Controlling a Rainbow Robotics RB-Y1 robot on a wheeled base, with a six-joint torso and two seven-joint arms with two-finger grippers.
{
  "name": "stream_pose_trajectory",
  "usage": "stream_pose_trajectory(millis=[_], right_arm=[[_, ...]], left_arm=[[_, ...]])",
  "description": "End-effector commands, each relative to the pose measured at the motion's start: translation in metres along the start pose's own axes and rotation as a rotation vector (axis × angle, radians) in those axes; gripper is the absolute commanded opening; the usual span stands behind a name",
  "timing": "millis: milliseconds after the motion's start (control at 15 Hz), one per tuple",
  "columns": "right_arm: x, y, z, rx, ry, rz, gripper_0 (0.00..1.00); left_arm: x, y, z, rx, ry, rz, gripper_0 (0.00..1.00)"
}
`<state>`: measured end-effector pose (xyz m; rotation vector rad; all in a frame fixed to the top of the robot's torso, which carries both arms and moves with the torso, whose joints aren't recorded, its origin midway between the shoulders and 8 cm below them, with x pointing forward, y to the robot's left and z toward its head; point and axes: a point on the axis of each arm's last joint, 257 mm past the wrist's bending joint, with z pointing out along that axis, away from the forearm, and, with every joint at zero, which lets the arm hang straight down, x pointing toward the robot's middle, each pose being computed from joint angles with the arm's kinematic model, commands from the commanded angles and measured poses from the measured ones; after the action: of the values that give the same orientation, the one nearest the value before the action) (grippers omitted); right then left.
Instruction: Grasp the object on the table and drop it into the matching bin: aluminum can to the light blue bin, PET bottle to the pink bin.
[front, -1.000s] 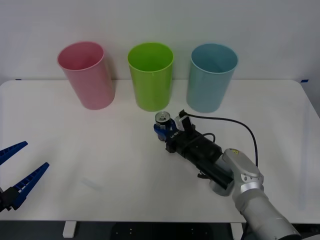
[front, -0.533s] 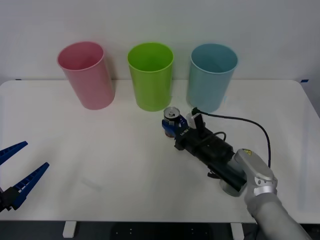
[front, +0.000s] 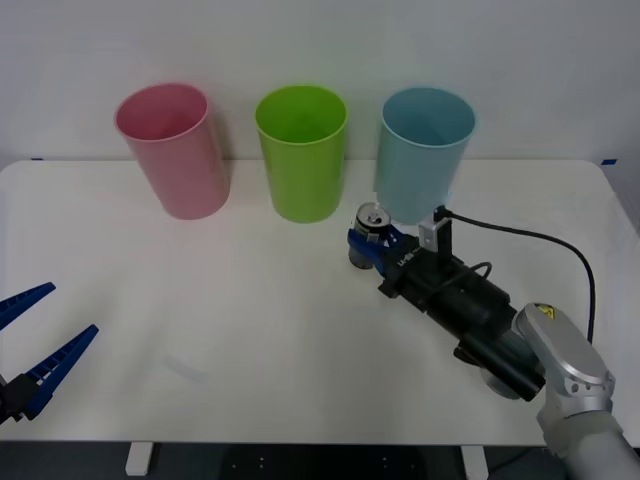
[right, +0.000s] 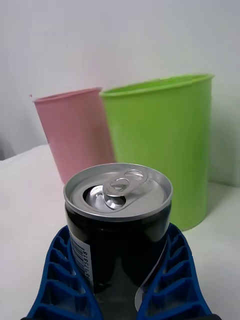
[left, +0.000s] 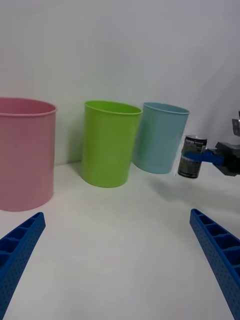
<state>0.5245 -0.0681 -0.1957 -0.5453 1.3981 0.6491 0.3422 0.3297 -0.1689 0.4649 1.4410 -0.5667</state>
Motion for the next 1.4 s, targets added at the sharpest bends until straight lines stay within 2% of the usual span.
stream_pose_trajectory(millis=[67,333,600,933,1067,1200,1400], right_arm=[[-0.025,-0.002,-0.008,-0.003,-0.015,0.005,0.00],[-0.059,-0.008,-0.014,-0.007,-0.034,0.016,0.00],[-0.102,-0.018,-0.017,-0.008,-0.066,-0.001,0.00],[-0.150,-0.042,-0.016,-0.021,-0.073,-0.117,0.00],[-0.163,-0.049,-0.016,-0.028,-0.068,-0.098,0.00],[-0.178,-0.058,-0.014,-0.031,-0.067,-0.098,0.00],[-0.190,-0.079,0.000,-0.039,-0.055,-0.099,0.00]], left_arm=[[0.000,0.000,0.000,0.000,0.000,0.000,1.00],[0.000,0.000,0.000,0.000,0.000,0.000,1.00],[0.000,0.000,0.000,0.000,0.000,0.000,1.00],[0.000,0.000,0.000,0.000,0.000,0.000,1.00],[0.000,0.000,0.000,0.000,0.000,0.000,1.00],[0.000,0.000,0.000,0.000,0.000,0.000,1.00],[0.000,0.000,0.000,0.000,0.000,0.000,1.00]])
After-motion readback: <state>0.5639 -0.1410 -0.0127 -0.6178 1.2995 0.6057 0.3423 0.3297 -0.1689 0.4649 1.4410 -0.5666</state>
